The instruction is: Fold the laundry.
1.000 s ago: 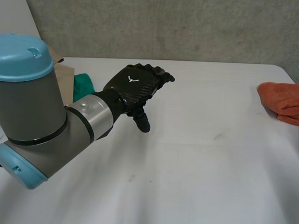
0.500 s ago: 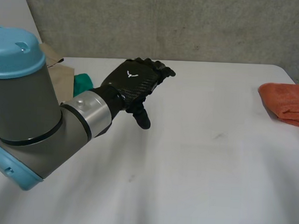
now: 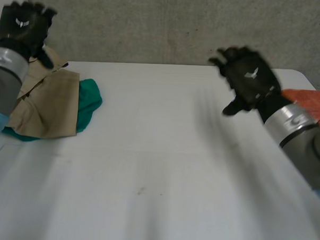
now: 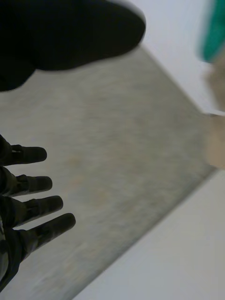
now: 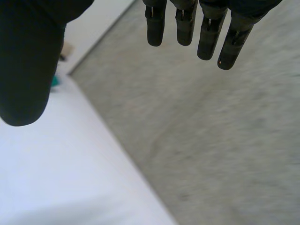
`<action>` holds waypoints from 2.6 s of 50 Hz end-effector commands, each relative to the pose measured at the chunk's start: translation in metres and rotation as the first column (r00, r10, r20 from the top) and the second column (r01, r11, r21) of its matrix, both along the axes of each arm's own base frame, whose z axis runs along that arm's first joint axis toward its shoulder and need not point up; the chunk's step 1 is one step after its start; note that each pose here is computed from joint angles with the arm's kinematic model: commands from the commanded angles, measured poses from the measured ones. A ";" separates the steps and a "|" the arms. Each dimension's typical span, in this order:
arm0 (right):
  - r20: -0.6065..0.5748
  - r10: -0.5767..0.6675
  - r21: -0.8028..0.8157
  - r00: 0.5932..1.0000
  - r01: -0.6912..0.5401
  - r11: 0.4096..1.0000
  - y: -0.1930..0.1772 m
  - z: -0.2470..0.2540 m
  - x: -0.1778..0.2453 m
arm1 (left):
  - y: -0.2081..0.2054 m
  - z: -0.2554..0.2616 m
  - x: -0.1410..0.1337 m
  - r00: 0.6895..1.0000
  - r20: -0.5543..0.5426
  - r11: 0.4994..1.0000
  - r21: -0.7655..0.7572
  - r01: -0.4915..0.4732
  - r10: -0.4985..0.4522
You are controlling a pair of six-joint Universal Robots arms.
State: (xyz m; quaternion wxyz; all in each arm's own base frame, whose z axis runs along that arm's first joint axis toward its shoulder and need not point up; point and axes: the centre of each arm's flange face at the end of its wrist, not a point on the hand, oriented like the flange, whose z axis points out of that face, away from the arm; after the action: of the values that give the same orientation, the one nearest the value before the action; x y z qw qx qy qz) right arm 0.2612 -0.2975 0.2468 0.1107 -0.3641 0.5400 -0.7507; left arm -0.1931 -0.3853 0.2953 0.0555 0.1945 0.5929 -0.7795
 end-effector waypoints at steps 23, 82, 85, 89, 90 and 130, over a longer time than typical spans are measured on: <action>-0.262 0.036 0.193 0.965 0.015 0.981 0.033 -0.065 -0.003 | -0.055 -0.125 0.015 0.925 0.379 0.991 0.126 -0.048 -0.004; -0.179 -0.252 0.197 0.951 0.286 0.938 -0.017 -0.034 -0.047 | 0.177 -0.146 -0.163 0.823 0.027 0.728 0.484 0.486 -0.568; -0.181 -0.252 0.198 0.951 0.286 0.938 -0.017 -0.034 -0.047 | 0.178 -0.155 -0.168 0.818 0.036 0.721 0.496 0.484 -0.574; -0.184 -0.251 0.203 0.951 0.286 0.936 -0.016 -0.036 -0.048 | 0.172 -0.160 -0.173 0.819 0.031 0.721 0.494 0.486 -0.573; -0.186 -0.251 0.205 0.950 0.288 0.936 -0.016 -0.037 -0.048 | 0.170 -0.161 -0.174 0.820 0.030 0.722 0.493 0.485 -0.572; -0.153 -0.349 0.154 0.925 0.371 0.916 -0.032 -0.018 -0.060 | 0.190 -0.054 -0.265 0.760 -0.143 0.772 -0.063 0.632 -0.634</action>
State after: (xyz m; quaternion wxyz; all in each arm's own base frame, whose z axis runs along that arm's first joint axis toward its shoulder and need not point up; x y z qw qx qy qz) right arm 0.2049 -0.3260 0.2269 -0.0237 -0.2982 0.6686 -0.6807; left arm -0.4291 -0.2208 0.3032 -0.2064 0.2707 0.4523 -0.8243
